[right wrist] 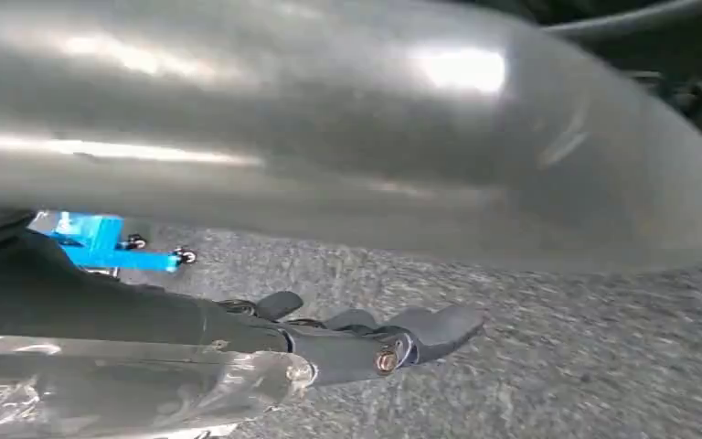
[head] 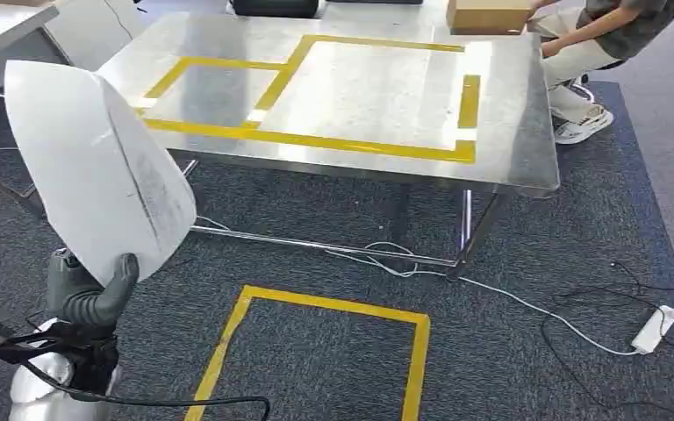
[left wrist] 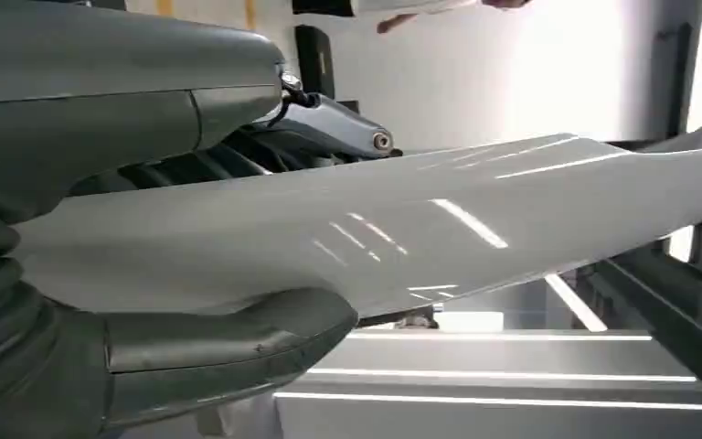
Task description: Take the parts from the cabinet and place them on the table.
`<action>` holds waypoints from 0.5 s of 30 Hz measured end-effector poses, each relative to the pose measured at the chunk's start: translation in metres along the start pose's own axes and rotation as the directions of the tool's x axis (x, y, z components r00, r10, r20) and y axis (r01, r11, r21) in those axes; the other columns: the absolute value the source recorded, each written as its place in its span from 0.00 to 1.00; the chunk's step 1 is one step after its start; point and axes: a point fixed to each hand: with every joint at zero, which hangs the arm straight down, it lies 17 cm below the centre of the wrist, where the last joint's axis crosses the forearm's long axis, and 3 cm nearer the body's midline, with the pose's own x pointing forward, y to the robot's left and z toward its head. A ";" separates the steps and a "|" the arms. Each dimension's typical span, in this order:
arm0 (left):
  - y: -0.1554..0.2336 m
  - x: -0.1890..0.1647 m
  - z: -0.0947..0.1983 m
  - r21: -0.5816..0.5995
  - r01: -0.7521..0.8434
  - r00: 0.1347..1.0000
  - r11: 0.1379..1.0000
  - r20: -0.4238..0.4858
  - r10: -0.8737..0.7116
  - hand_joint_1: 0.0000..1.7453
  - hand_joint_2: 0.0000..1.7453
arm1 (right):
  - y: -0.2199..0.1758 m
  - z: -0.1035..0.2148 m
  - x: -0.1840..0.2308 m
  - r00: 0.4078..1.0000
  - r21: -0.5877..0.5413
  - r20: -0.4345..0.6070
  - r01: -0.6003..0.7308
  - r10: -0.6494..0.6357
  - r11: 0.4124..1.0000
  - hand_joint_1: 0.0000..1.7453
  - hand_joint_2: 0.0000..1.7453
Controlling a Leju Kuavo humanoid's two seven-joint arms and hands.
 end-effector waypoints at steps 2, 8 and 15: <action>-0.001 0.002 -0.003 -0.003 0.000 1.000 1.000 0.010 0.000 1.00 1.00 | 0.002 0.000 0.000 1.000 0.007 0.001 0.003 -0.003 1.000 0.00 0.00; 0.001 0.000 -0.005 -0.004 0.009 1.000 1.000 0.007 -0.009 1.00 1.00 | 0.004 0.001 0.000 1.000 0.017 -0.001 0.019 -0.019 1.000 0.00 0.00; -0.003 -0.002 -0.007 -0.014 0.002 1.000 1.000 0.005 -0.002 1.00 1.00 | 0.002 0.000 -0.004 0.999 0.010 -0.021 0.033 -0.033 0.999 0.00 0.00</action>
